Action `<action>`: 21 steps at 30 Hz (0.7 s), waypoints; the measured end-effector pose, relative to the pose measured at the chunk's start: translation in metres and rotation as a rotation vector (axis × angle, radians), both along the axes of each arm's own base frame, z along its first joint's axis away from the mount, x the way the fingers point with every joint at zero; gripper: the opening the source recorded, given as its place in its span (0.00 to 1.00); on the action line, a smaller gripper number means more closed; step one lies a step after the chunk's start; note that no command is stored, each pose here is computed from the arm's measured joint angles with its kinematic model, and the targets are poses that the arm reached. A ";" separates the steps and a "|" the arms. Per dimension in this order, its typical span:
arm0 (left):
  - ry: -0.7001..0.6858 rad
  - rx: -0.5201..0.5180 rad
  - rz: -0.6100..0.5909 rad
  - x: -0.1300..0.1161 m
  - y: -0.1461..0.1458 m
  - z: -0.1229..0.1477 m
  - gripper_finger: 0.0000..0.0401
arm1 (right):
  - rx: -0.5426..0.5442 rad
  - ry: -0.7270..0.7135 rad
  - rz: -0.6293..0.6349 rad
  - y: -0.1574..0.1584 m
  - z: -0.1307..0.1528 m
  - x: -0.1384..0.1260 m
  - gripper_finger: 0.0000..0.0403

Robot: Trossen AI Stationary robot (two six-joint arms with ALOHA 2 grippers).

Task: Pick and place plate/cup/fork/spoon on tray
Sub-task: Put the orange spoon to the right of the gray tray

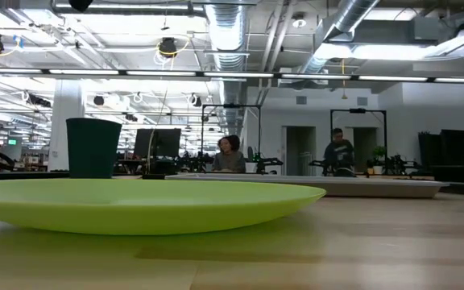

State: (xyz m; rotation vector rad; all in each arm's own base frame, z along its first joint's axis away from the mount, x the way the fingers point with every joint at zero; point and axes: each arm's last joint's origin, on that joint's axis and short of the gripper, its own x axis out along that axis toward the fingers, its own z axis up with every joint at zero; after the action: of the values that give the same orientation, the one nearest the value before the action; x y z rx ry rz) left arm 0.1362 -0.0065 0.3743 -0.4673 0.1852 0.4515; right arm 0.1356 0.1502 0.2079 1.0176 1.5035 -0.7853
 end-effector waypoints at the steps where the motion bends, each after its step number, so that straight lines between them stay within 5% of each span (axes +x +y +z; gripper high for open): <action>1: 0.003 0.000 0.001 0.000 0.000 0.000 0.57 | -0.013 0.012 0.003 0.001 -0.005 0.000 0.62; 7: 0.018 0.010 0.000 0.001 0.002 -0.001 0.57 | -0.013 0.133 0.050 0.007 -0.026 -0.010 0.62; 21: 0.043 0.025 -0.009 0.007 0.002 -0.004 0.54 | 0.014 0.103 -0.012 -0.001 -0.058 -0.027 0.61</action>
State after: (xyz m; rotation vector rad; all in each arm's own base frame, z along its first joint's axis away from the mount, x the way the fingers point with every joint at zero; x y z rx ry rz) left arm 0.1434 -0.0043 0.3707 -0.4319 0.2231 0.4553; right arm 0.1087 0.1493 0.1500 1.0108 1.5936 -0.8478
